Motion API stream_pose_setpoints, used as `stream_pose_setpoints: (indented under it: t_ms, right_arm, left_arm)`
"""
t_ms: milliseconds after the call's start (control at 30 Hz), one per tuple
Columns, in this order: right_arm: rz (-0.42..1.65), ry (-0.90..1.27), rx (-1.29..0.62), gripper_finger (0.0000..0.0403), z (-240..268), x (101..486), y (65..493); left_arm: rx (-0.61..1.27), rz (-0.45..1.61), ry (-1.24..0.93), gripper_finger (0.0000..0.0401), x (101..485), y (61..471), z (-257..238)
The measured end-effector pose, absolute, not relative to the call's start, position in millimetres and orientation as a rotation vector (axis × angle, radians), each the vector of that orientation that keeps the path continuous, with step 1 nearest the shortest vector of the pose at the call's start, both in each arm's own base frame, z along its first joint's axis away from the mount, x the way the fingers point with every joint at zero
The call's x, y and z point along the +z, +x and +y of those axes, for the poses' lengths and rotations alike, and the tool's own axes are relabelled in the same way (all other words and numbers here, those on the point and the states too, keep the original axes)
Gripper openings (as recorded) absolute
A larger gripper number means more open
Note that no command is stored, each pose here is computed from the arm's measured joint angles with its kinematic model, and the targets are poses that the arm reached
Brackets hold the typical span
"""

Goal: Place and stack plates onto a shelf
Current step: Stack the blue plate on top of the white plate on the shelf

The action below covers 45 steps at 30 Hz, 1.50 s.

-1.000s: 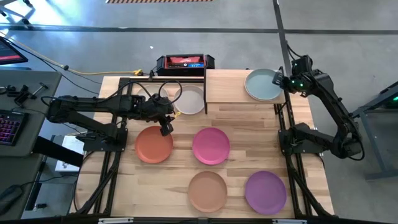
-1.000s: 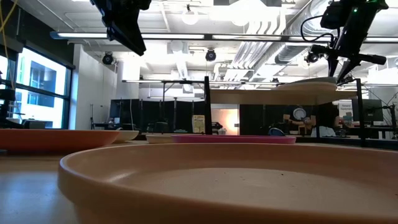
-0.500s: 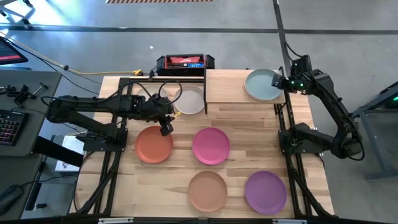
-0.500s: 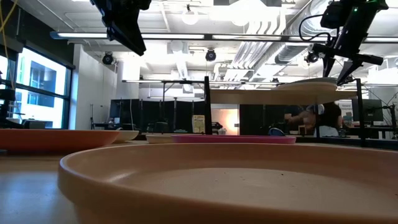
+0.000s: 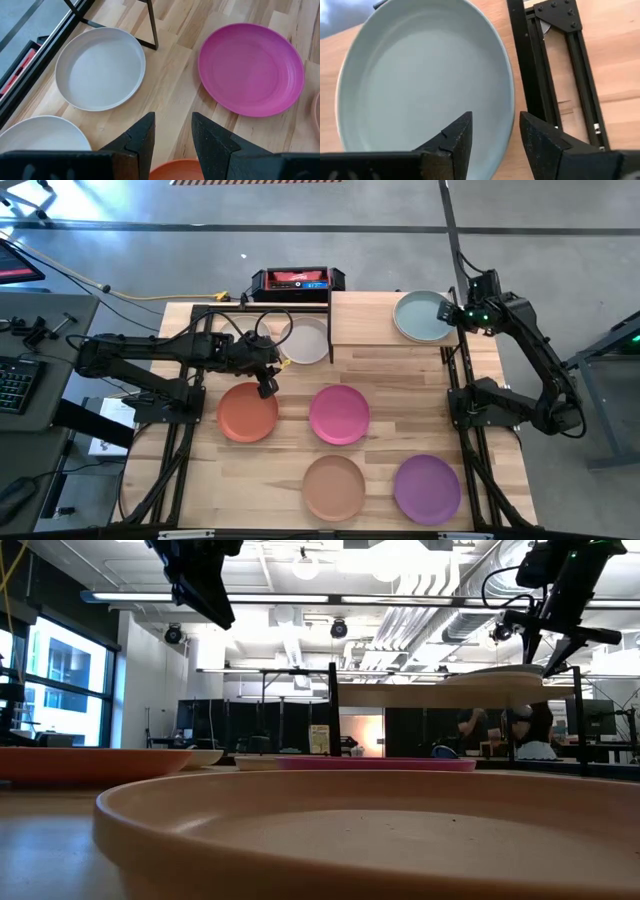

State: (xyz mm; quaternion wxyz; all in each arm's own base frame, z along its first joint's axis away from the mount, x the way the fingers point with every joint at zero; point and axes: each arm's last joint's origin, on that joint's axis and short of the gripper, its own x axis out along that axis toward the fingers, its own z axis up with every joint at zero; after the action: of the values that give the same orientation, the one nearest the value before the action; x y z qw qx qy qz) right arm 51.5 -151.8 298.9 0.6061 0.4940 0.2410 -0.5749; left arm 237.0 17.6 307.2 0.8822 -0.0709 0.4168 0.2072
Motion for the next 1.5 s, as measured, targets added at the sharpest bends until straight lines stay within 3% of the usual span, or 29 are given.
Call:
stream_pose_setpoints:
  t_ms: [400,1100,1500]
  right_arm:
    - [0.491,1.238,-1.303,0.0148,-151.8,299.5,53.4]
    - [0.35,1.262,-1.32,0.0149,-139.3,310.3,49.4]
    - [0.369,1.281,-1.336,0.0149,-144.1,307.0,50.7]
  left_arm:
    - [0.309,0.894,-0.136,0.0117,306.6,237.7,14.6]
    - [0.307,0.894,-0.132,0.0117,306.7,237.7,14.6]
    - [0.307,0.893,-0.132,0.0117,306.7,237.7,14.6]
